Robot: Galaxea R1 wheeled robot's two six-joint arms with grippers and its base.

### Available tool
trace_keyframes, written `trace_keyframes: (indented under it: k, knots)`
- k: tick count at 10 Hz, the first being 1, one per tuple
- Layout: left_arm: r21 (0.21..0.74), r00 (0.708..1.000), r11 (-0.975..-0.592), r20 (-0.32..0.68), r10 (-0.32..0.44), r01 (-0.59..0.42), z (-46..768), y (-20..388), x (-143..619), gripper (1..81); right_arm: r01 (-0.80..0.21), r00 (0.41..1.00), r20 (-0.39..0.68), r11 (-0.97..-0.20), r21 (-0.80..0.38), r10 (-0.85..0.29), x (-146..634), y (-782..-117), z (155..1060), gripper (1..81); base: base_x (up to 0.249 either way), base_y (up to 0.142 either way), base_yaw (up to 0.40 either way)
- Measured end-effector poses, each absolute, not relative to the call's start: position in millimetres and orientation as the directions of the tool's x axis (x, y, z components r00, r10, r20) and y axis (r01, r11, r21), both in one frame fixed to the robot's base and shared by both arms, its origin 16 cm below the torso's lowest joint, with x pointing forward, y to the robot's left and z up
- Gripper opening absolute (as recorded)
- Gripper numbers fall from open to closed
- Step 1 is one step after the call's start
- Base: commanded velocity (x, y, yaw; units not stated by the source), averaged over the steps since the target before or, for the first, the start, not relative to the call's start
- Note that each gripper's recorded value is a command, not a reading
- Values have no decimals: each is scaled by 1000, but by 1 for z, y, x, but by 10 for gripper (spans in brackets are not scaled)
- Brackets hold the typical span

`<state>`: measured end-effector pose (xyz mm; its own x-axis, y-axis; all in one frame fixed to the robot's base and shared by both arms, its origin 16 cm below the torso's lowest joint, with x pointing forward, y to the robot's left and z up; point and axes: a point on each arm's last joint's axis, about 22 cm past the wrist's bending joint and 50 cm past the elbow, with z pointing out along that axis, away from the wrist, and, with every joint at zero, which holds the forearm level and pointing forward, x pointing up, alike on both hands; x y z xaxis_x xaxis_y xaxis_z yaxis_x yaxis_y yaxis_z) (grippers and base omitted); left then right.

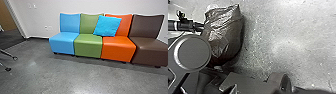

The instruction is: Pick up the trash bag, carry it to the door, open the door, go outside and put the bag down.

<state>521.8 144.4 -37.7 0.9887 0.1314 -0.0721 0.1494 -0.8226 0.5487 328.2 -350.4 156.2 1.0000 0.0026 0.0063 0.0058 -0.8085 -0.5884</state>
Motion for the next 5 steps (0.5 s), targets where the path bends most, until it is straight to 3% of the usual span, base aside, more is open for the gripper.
trace_keyframes:
  k: [5]
  knots:
    - [484, 976, -848, -101, 191, 216, -82, 150, 517, 811, -44, 997, -75, -810, -585, 0, 321, -350, 135, 811, 0, 0, 0]
